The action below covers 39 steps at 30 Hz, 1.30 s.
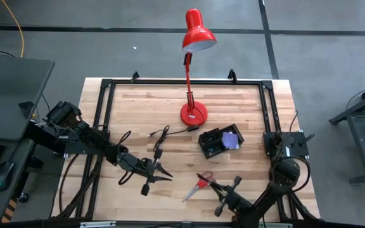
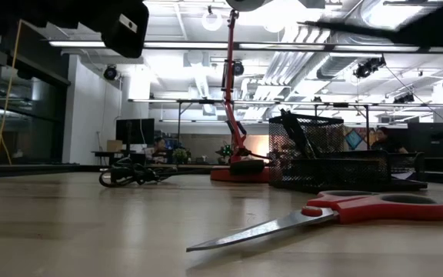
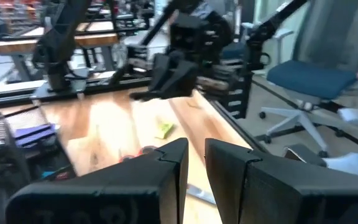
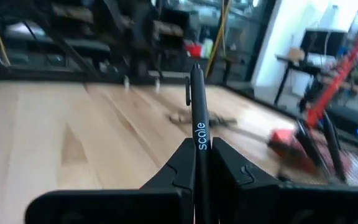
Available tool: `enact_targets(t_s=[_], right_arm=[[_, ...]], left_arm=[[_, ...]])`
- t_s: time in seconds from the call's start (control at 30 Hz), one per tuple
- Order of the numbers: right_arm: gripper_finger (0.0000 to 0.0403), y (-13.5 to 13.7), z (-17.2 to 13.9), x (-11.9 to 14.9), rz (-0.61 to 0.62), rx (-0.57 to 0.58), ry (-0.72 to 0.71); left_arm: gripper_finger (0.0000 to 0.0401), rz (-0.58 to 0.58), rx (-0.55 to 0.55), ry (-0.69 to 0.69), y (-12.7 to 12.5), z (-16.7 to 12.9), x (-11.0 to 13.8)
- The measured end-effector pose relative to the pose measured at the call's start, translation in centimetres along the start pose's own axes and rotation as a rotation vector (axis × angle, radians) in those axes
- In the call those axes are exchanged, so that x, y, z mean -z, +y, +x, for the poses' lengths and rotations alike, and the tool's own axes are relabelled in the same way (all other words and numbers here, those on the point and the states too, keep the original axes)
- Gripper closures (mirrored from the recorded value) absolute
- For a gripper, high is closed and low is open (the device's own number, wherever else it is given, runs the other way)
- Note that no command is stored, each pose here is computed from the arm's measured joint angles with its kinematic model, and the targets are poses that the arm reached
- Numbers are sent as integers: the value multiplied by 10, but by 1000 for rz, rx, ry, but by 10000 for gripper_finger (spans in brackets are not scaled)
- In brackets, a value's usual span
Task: Pick and place office supplies into organizer
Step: Put the black pen into the desk organizer
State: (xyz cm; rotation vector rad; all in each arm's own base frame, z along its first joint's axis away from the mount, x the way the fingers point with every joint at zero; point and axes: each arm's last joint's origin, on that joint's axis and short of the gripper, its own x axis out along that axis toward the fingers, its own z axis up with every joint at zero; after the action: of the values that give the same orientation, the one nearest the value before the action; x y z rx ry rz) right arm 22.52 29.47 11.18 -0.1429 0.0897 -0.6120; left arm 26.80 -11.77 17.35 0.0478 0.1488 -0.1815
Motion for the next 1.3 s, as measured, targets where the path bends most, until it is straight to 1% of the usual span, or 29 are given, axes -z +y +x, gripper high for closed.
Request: enact_targets(t_s=[0.1,0.27,0.4,0.47,0.53,0.67,0.73,0.8,0.87,1.0,1.13,1.3], right_arm=[[392,9,6,-13,-15,-15,-42],[392,22,20,-37,-94,21,-41],[392,31,30,-59,-142,48,-33],[392,34,35,-69,-160,60,-29],[392,36,39,-76,-187,72,-25],[392,38,45,-87,-222,85,-19],[392,39,47,-90,-232,91,-17],[392,39,50,-91,-236,97,-15],[392,39,52,-91,-245,101,-13],[392,39,54,-91,-249,105,-12],[392,41,54,-91,-254,105,-12],[392,45,54,-90,-269,105,-11]], left_arm=[[355,-1,-34,-5,1,0,-1],[355,-12,-42,-50,1,0,-5],[348,6,27,-94,-1,0,-10],[331,-2,58,-122,-1,-1,-12],[302,-5,70,-128,-2,0,-14],[233,-27,51,-139,-2,4,-21],[204,-17,40,-134,-3,7,-24],[183,-10,23,-151,-3,9,-30],[172,-12,21,-165,-4,11,-36],[169,-2,4,-123,-3,18,-41],[181,-3,-23,-109,2,21,-44],[197,-11,-61,-104,14,23,-43]])
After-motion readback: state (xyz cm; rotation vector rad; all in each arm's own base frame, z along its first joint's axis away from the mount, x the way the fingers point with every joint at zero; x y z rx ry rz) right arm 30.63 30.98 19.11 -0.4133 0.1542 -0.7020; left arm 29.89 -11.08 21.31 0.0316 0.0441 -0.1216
